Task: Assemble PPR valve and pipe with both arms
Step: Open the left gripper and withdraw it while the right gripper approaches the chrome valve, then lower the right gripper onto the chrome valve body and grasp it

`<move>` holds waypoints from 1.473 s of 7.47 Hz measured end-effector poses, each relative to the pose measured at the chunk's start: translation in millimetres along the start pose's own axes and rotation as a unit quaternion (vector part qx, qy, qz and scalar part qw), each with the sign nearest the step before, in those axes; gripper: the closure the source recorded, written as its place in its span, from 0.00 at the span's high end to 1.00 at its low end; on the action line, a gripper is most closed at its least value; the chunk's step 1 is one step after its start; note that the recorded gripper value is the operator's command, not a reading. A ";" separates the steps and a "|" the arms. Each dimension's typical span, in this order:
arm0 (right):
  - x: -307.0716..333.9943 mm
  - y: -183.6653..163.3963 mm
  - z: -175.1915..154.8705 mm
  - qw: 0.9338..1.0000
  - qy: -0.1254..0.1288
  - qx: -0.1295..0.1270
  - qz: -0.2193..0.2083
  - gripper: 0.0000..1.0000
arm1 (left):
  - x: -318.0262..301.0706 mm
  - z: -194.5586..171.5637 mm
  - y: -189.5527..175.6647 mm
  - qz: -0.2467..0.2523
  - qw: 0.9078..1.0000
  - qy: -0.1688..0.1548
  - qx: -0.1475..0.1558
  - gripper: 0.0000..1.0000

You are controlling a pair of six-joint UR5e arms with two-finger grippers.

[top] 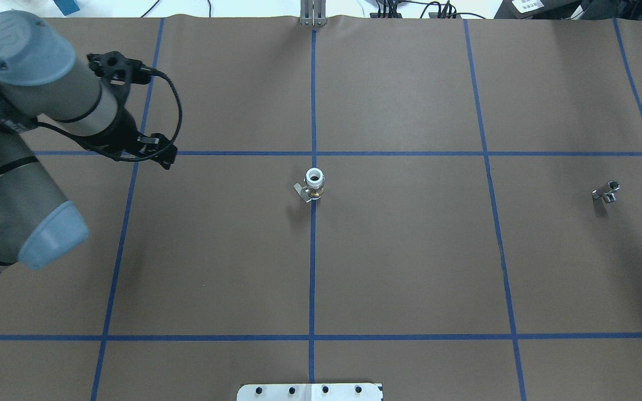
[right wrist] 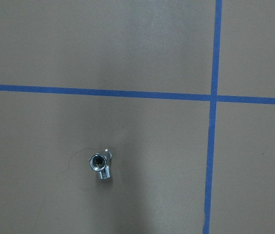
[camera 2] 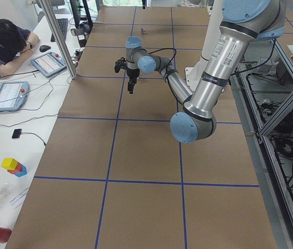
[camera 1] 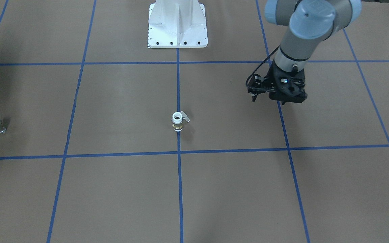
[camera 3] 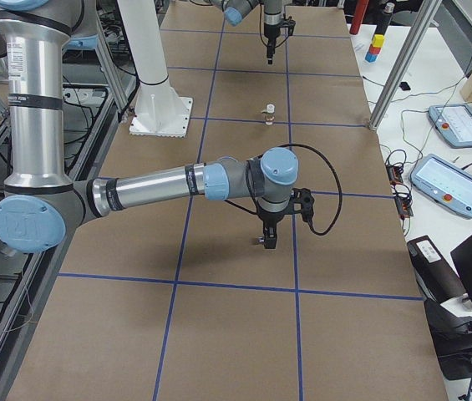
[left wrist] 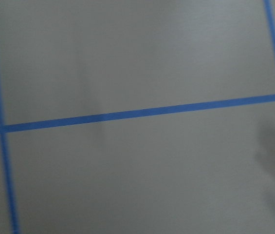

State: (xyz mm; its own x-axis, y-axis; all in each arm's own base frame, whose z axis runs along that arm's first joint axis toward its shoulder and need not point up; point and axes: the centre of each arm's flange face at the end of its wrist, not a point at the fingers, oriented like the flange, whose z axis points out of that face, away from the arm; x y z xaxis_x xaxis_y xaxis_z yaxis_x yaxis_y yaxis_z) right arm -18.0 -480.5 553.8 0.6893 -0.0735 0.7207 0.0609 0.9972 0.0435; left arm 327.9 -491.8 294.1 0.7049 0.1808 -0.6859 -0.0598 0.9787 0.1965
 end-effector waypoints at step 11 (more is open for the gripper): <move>-68.5 -18.9 119.8 0.997 0.006 0.003 0.078 0.99 | -51.3 0.4 8.3 0.012 1.000 -0.022 -0.002 1.00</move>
State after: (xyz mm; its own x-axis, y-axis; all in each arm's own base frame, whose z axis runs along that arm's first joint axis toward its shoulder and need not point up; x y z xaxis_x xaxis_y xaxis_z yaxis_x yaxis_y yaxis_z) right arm -152.9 -492.7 586.5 0.6991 0.0818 0.7103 -0.0523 0.9966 -0.0633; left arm 291.6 -493.0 331.2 0.7337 0.1997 -0.6494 -0.0792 0.9745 0.2101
